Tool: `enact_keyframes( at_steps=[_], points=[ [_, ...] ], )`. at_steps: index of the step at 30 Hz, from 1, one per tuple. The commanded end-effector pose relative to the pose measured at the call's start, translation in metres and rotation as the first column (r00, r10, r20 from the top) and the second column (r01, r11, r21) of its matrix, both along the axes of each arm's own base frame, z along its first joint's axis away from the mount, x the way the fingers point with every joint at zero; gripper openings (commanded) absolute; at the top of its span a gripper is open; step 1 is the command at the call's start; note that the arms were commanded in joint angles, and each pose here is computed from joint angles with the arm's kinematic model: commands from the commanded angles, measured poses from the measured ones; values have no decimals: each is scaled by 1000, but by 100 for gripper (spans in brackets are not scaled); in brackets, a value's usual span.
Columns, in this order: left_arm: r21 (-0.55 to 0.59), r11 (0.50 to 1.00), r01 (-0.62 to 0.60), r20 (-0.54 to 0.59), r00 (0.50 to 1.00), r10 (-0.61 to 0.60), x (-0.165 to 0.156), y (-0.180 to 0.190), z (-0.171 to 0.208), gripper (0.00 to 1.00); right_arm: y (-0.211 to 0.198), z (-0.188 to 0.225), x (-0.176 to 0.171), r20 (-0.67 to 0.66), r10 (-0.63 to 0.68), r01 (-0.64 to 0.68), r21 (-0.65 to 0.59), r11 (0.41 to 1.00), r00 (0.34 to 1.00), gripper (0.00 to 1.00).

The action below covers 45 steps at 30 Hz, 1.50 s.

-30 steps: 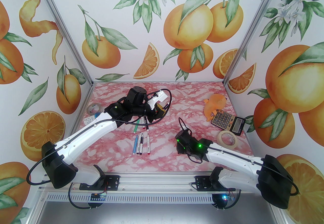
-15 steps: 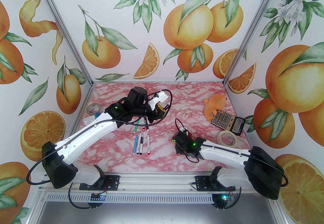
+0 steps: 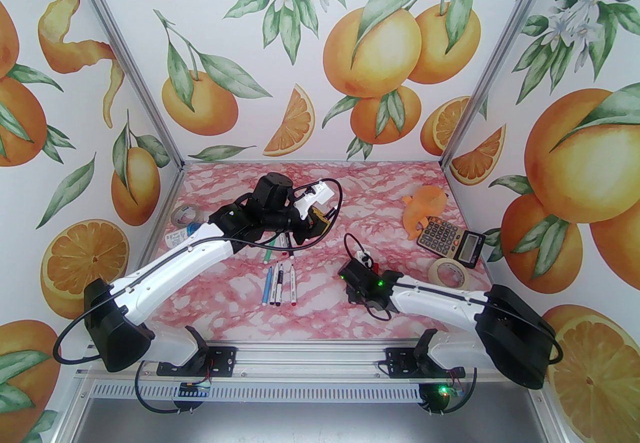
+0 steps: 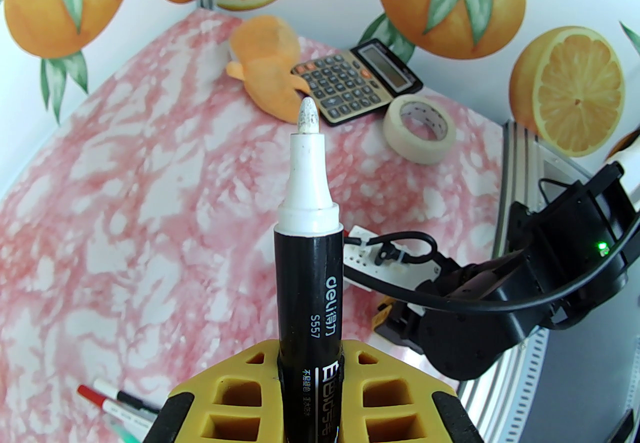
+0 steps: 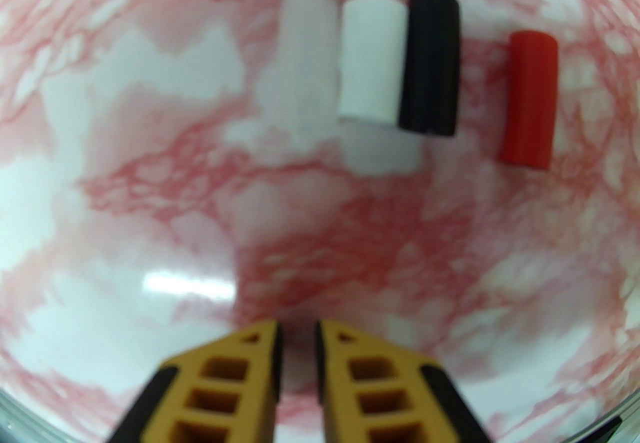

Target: Open the pen caps

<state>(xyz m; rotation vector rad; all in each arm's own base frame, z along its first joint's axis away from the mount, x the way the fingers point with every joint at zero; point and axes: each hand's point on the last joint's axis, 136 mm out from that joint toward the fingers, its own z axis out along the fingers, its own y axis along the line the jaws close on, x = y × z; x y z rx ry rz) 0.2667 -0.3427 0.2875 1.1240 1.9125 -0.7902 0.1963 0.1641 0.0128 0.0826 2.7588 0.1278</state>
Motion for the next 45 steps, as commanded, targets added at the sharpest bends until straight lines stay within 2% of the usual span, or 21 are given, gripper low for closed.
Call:
enact_keyframes(
  at_steps=[1,18,29,36,45],
  points=[
    [21,1000,15,4,1000,-15,-1,-3,-7,2,1,3,7,21,-14,15,-20,1000,1000,20],
    [36,999,23,2,1000,-23,-4,-5,-11,2,-1,7,10,42,-17,18,-29,999,999,24],
    [38,999,22,0,1000,-22,-3,-6,-13,2,2,23,14,81,3,-3,-3,1000,997,27],
    [40,999,14,-2,1000,-14,-2,-6,-14,2,2,55,18,161,14,-22,45,999,987,31],
    [54,997,-47,-45,998,50,9,-8,-25,2,-3,139,14,347,80,-136,141,981,934,52]
  ],
)
